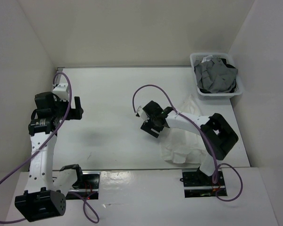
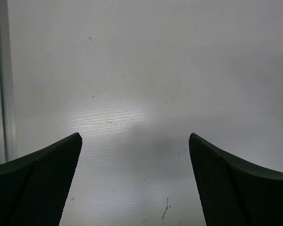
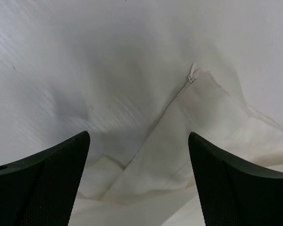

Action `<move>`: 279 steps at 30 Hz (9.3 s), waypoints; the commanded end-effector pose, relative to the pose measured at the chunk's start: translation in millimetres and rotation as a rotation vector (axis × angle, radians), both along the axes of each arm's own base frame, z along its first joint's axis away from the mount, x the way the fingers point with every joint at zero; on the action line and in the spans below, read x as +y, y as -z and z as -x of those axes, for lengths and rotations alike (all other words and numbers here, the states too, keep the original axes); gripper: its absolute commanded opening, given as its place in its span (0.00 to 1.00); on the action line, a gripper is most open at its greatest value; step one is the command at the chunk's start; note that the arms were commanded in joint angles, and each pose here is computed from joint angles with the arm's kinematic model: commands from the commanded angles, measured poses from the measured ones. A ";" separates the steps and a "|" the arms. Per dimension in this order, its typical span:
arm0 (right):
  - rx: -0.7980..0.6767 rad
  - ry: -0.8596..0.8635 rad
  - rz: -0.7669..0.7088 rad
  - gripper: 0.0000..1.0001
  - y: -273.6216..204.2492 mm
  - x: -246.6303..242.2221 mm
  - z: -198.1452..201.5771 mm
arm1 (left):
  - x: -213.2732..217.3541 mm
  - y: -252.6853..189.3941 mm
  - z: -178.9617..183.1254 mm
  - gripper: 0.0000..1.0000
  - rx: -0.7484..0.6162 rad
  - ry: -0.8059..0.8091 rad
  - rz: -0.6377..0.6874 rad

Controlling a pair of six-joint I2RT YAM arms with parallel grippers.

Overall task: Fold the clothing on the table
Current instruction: Flatten the skirt out

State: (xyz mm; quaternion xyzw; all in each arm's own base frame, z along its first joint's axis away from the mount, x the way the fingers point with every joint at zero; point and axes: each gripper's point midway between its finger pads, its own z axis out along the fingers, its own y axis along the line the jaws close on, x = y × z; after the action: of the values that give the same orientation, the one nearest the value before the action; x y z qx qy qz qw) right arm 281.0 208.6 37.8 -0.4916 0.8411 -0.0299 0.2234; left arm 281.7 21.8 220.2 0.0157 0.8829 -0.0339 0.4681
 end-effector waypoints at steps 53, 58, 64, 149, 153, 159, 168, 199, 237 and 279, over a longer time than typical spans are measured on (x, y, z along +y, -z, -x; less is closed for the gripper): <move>0.144 -0.034 -0.345 0.05 -21.5 115.8 -63.4 | 0.6 -12.2 4.1 1.00 -0.066 -0.011 -0.011; 0.155 -0.024 -0.468 0.04 -41.4 154.4 -77.8 | -0.7 -9.7 2.8 1.00 -0.056 -0.003 -0.004; 0.218 -0.063 -0.631 0.50 -73.5 192.6 -79.1 | -2.2 -9.9 2.7 1.00 -0.058 0.010 -0.006; -0.246 0.425 -0.517 0.64 -118.1 1.2 -215.2 | -205.3 207.3 -98.1 0.00 0.570 0.413 0.253; -0.201 0.424 -0.488 0.63 -87.5 10.0 -221.0 | -208.8 207.4 -96.4 0.00 0.571 0.422 0.250; -0.170 0.436 -0.456 0.63 -59.3 11.9 -229.4 | -206.9 211.8 -96.3 0.00 0.577 0.422 0.237; -0.143 0.425 -0.505 0.63 -60.6 26.9 -239.2 | -210.3 211.8 -94.6 0.00 0.578 0.430 0.235; -0.171 0.463 -0.396 0.38 -21.2 20.5 -261.2 | -215.5 208.4 -95.6 0.00 0.552 0.455 0.205; -0.404 -0.289 -0.956 0.02 -351.8 -6.7 57.7 | -147.4 -183.6 27.6 0.00 -0.503 0.645 -0.053; -0.385 0.296 -0.574 0.69 -116.4 -79.7 -227.9 | -159.6 26.7 -252.6 0.43 -0.039 0.378 -0.076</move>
State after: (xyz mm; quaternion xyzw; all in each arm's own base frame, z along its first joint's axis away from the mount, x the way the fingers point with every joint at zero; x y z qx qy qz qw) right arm 473.1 144.9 133.9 -0.2939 0.8253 0.1334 0.4634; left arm 509.4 -153.0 176.4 0.2393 0.8582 -0.1234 0.4371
